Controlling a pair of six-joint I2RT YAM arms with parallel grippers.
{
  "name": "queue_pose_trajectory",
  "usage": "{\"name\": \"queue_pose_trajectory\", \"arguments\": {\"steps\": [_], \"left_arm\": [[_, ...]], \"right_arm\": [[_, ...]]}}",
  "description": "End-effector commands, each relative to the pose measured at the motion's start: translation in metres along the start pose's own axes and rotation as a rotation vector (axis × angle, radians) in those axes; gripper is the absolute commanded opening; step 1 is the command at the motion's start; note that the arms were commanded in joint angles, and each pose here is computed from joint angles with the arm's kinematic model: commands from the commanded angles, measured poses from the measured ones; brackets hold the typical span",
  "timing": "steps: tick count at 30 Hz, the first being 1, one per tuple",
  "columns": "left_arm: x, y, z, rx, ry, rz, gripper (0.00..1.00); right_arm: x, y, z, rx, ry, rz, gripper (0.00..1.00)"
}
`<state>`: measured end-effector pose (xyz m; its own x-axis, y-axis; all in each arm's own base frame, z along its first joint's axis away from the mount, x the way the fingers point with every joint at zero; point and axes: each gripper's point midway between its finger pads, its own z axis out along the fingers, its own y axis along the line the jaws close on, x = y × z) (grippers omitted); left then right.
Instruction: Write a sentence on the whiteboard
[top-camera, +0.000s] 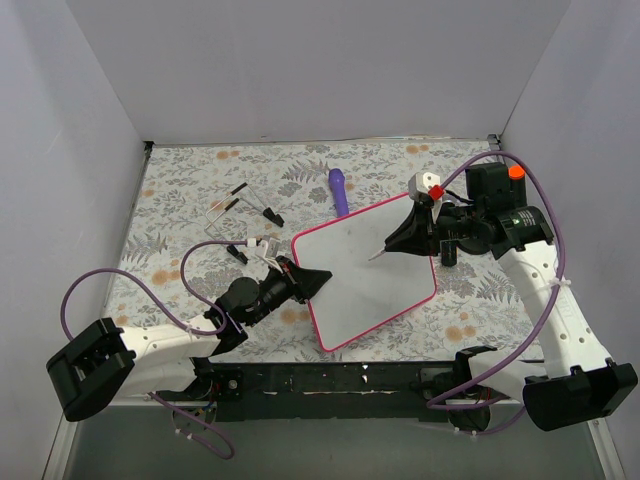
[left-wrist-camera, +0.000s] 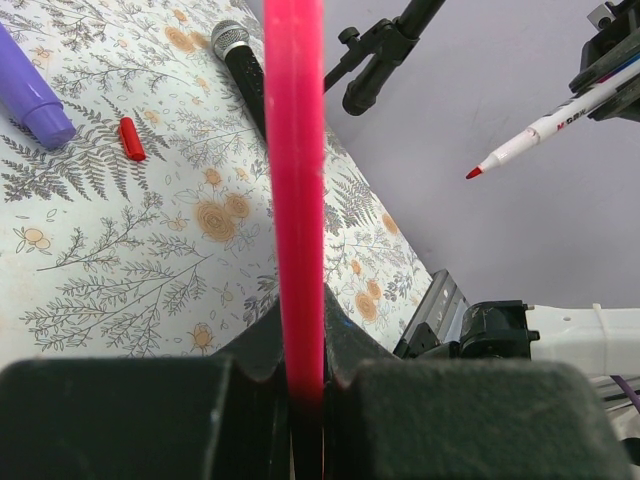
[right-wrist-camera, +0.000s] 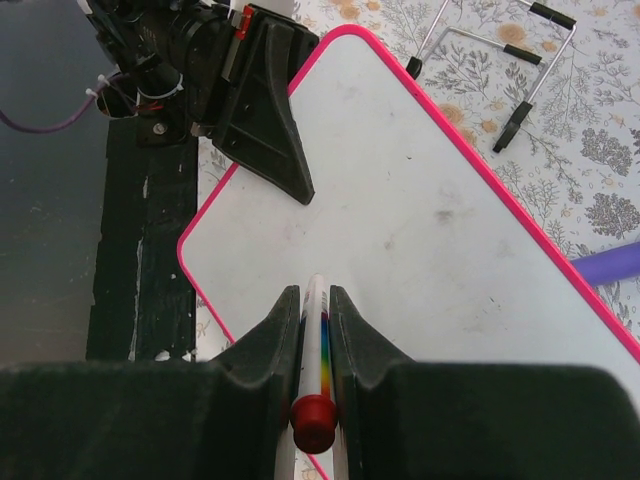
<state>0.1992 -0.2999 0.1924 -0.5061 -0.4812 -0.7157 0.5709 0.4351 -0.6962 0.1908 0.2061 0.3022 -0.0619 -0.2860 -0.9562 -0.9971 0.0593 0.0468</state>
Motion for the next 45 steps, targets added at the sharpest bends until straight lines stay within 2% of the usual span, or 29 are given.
{"name": "queue_pose_trajectory", "arguments": {"steps": [1,45], "left_arm": [[-0.0302,-0.0277,0.0040,0.074,-0.098,0.008,0.00],[-0.0274,-0.0274,0.0031,0.074,-0.096,0.004,0.00]], "right_arm": [[-0.0102,0.0061,-0.0015,-0.014,-0.039,-0.031,0.01],[-0.0032,0.0095,-0.0006,-0.018,-0.048,-0.008,0.01]]}}
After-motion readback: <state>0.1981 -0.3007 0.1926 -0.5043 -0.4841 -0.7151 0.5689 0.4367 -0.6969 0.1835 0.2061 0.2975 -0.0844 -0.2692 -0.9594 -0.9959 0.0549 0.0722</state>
